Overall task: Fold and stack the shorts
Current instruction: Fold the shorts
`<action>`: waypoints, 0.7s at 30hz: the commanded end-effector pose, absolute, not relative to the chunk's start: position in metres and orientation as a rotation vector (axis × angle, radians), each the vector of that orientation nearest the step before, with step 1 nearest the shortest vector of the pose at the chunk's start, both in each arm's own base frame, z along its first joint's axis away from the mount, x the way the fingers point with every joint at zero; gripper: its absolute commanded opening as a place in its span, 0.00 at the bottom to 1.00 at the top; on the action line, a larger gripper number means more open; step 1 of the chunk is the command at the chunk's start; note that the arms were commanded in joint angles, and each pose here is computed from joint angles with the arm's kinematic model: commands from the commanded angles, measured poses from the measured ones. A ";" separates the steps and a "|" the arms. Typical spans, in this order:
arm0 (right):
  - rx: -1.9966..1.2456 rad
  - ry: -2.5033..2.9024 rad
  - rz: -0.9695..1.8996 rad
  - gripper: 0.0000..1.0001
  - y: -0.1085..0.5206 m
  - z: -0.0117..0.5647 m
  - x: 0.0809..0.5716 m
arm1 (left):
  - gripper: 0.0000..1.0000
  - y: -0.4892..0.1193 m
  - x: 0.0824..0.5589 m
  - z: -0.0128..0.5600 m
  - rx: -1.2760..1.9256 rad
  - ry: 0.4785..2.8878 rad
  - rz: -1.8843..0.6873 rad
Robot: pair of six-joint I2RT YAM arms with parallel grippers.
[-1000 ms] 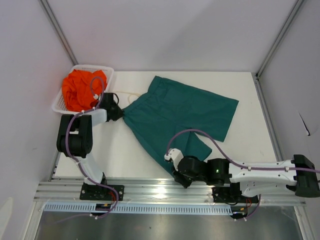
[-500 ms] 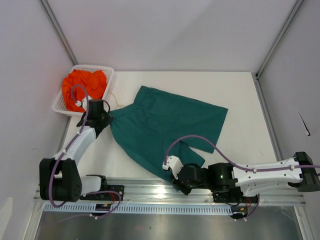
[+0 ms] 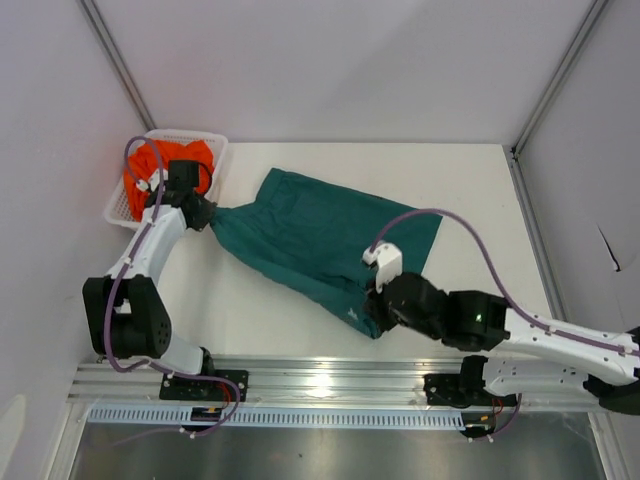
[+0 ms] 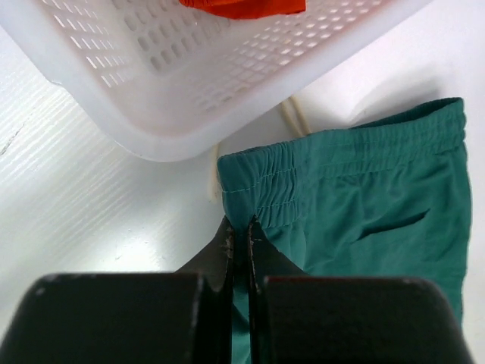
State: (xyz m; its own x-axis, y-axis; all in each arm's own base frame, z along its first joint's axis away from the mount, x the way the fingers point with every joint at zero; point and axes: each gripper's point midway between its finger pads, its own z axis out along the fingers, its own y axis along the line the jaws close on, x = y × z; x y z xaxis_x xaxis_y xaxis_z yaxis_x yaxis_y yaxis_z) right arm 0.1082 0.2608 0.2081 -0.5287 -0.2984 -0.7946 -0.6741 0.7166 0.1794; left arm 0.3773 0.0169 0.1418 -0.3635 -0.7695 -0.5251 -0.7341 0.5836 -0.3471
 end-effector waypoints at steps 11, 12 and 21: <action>-0.316 2.135 0.415 0.00 0.201 0.257 0.227 | 0.00 0.002 0.422 0.213 -1.309 2.018 -0.310; -0.307 2.125 0.406 0.00 0.198 0.260 0.233 | 0.00 0.001 0.423 0.214 -1.313 2.018 -0.317; -0.431 2.044 0.554 0.00 0.218 0.287 0.225 | 0.00 0.001 0.415 0.246 -1.278 1.958 -0.361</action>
